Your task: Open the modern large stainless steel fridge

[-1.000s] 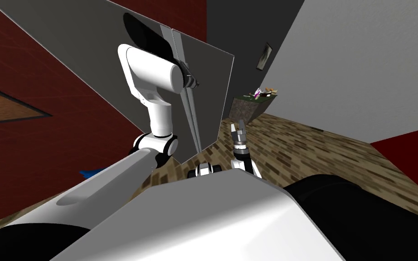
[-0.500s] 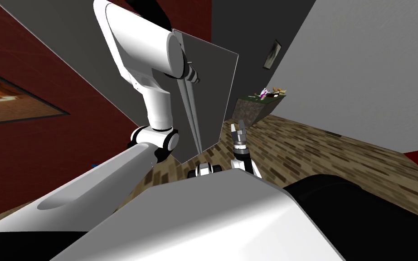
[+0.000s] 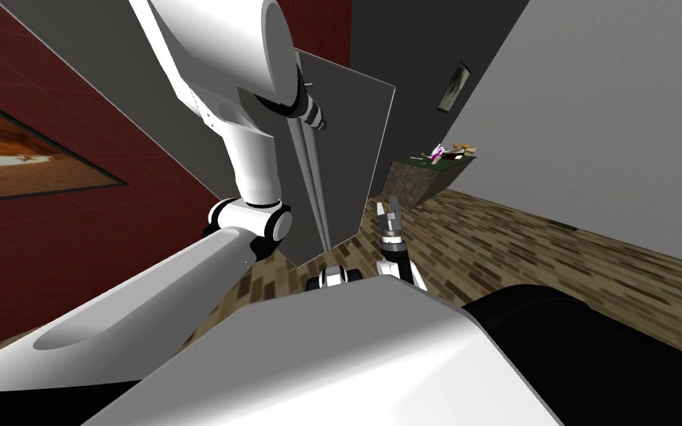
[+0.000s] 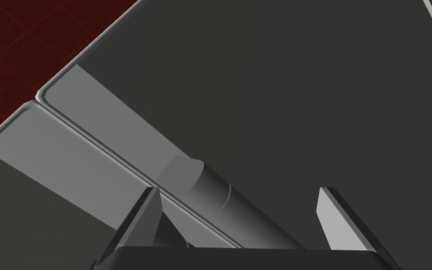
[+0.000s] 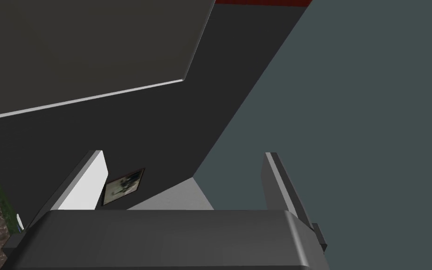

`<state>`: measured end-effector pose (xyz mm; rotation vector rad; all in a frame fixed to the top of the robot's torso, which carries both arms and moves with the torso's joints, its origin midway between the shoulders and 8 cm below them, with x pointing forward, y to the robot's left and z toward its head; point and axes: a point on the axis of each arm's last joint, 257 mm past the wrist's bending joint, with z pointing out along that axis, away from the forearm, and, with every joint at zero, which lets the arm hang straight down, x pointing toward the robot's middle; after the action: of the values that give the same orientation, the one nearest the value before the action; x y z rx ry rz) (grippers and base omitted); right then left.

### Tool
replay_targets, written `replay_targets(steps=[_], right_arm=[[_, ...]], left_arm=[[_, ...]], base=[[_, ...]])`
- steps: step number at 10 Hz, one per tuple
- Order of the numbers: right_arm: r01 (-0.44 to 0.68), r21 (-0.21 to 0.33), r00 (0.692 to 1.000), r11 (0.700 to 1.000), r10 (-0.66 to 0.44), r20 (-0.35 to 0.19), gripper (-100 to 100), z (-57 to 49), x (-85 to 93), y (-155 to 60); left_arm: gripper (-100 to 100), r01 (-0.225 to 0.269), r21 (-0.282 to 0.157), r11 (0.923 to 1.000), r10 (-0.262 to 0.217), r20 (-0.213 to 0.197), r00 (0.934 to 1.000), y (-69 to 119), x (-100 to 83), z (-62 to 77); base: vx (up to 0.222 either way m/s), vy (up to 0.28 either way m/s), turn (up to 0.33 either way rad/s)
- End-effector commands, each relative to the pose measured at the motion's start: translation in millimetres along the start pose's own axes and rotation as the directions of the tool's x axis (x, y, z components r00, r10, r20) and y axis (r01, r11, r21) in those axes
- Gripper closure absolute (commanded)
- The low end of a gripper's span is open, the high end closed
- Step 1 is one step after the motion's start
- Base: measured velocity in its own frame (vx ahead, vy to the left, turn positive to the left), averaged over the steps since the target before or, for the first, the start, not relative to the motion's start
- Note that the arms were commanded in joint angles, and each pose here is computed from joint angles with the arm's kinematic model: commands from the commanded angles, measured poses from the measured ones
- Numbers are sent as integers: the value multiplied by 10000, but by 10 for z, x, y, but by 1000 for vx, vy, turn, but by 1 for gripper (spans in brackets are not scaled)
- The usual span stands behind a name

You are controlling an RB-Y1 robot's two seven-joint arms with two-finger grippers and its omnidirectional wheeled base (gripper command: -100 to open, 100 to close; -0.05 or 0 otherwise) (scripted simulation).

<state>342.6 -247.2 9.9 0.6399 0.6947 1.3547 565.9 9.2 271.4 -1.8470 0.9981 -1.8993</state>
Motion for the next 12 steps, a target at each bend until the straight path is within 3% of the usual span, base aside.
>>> replay_targets(steps=[1,2,3,6,11,12], right_arm=[[0,0,10000,10000,0,0,0,0,0,0],[0,0,10000,10000,0,0,0,0,0,0],[-5,0,10000,10000,5,3,0,0,1,0],[-7,-4,10000,10000,7,3,0,1,2,1],[-8,-5,10000,10000,8,3,0,1,2,1],[-8,-4,10000,10000,8,3,0,1,2,1]], left_arm=[[100,-11,-6,10000,11,-26,10000,6,11,-3],[100,-21,406,9992,6,348,9994,-121,-83,-17],[100,-21,406,9992,6,348,9994,-121,-83,-17],[100,-34,1017,9948,-61,931,9956,-304,-237,-45],[100,-82,2075,9782,-306,1832,9826,-616,-483,-132],[100,-78,1933,9811,-261,1724,9847,-583,-461,-135]], base=[[0,0,0],[-46,-255,160],[-108,-322,99],[-163,-271,89],[-166,-332,110],[-76,-163,27]])
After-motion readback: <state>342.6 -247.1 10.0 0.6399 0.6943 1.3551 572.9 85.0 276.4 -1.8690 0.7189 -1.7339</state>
